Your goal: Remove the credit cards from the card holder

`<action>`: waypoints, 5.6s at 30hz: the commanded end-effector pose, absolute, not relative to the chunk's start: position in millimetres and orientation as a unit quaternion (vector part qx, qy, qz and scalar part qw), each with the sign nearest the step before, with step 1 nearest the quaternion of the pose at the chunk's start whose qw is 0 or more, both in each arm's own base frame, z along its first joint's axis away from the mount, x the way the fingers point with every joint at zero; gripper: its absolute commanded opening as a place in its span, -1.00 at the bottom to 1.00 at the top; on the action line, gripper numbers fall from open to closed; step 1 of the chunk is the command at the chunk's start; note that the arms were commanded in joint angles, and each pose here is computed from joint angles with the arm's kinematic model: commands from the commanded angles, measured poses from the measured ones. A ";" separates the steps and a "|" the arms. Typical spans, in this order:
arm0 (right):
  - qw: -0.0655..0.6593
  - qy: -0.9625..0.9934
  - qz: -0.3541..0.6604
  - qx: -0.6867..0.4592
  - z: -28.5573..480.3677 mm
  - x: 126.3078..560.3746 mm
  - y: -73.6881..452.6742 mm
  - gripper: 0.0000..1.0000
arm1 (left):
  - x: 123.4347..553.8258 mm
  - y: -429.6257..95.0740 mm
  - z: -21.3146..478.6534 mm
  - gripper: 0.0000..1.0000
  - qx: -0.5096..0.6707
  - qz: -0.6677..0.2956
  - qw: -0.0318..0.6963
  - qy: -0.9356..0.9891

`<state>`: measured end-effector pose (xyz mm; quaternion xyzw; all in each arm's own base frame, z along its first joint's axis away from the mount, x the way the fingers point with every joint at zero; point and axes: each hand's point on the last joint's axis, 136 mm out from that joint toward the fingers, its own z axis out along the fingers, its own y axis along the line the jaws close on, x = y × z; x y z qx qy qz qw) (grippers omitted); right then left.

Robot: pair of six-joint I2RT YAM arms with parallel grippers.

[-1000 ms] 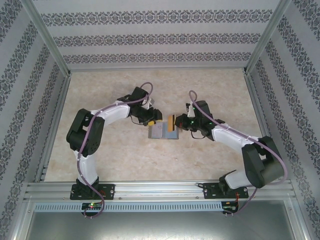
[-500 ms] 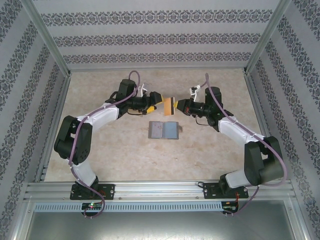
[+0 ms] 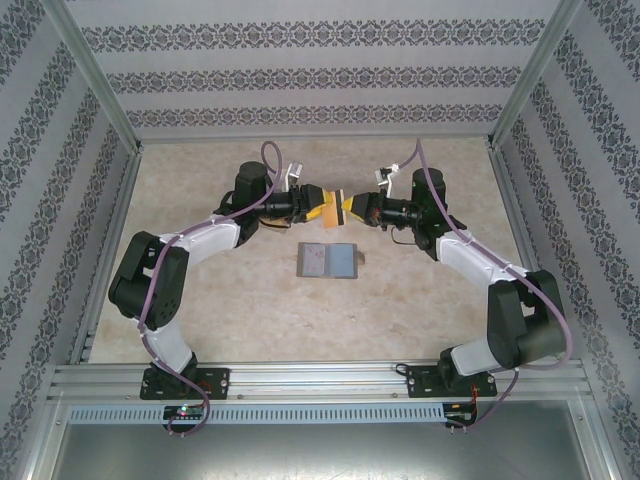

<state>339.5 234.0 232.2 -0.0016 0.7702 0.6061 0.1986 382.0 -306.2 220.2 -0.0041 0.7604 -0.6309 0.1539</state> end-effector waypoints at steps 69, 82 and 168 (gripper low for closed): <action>0.306 0.785 0.184 -0.506 137.7 409.4 388.6 -1.00 | 318.7 -25.0 210.5 0.99 -0.210 -0.168 0.269 0.925; 0.281 0.757 0.168 -0.566 112.1 420.8 402.7 -1.00 | 323.1 -25.5 201.5 0.99 -0.213 -0.179 0.256 0.926; 0.171 0.957 0.109 -0.206 35.4 326.0 264.8 0.30 | 356.4 -154.8 127.5 0.90 -0.197 -0.311 0.142 0.919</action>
